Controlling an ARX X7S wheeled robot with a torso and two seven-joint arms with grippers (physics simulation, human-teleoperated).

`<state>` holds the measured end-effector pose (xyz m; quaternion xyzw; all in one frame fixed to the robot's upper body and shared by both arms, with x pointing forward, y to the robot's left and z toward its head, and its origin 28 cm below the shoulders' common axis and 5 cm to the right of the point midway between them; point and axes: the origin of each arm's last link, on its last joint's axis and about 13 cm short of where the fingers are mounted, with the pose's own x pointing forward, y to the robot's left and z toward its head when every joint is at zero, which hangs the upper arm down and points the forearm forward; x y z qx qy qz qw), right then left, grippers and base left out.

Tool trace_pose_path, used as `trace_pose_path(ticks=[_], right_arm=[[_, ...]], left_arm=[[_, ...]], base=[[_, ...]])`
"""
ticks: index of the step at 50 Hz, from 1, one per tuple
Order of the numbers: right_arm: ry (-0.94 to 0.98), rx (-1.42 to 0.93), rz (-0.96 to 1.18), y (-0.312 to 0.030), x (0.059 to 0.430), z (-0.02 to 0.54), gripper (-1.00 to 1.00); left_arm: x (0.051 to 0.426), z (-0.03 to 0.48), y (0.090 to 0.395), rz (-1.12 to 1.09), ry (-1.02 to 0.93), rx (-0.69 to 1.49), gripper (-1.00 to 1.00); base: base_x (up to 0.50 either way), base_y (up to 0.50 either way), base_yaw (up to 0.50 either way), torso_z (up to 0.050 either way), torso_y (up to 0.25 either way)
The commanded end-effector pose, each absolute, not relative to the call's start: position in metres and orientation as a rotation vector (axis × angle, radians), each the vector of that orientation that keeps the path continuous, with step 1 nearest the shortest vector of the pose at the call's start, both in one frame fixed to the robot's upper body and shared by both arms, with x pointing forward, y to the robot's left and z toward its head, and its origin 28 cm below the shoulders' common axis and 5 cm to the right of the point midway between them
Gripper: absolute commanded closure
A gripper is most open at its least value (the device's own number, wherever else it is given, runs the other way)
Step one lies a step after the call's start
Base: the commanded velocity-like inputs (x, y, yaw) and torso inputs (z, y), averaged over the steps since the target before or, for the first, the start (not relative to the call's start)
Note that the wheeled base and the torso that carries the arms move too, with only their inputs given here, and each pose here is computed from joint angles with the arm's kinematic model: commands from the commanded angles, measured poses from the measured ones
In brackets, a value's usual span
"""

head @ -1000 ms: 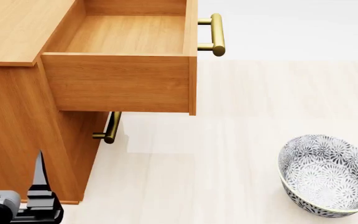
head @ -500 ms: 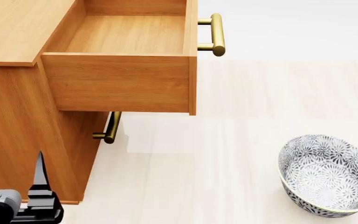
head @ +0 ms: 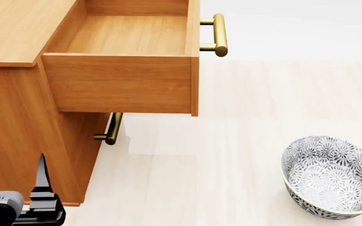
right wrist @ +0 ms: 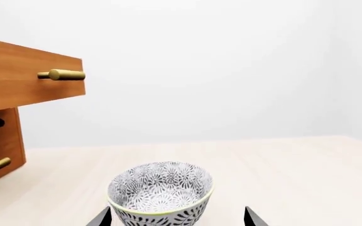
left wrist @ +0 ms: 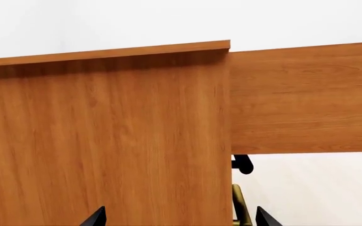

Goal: Put the ketchup in the top drawer of the cabinet.

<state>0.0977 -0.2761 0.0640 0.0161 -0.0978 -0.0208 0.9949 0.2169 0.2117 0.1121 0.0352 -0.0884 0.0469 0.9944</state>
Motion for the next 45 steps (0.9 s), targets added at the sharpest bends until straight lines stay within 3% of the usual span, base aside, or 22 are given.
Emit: trace_pose_path(ticks=[1, 45], right_arm=[[-0.18, 0.042, -0.028, -0.274, 0.102, 0.059, -1.0], [-0.133, 0.072, -0.06, -0.28, 0.104, 0.045, -1.0]], left_arm=[[0.218, 0.111, 0.212, 0.095, -0.174, 0.071, -1.0], [0.219, 0.107, 0.212, 0.092, -0.163, 0.067, -1.0]], base=[[0.0, 0.0, 0.0, 0.0, 0.0], [0.0, 0.0, 0.0, 0.0, 0.0]])
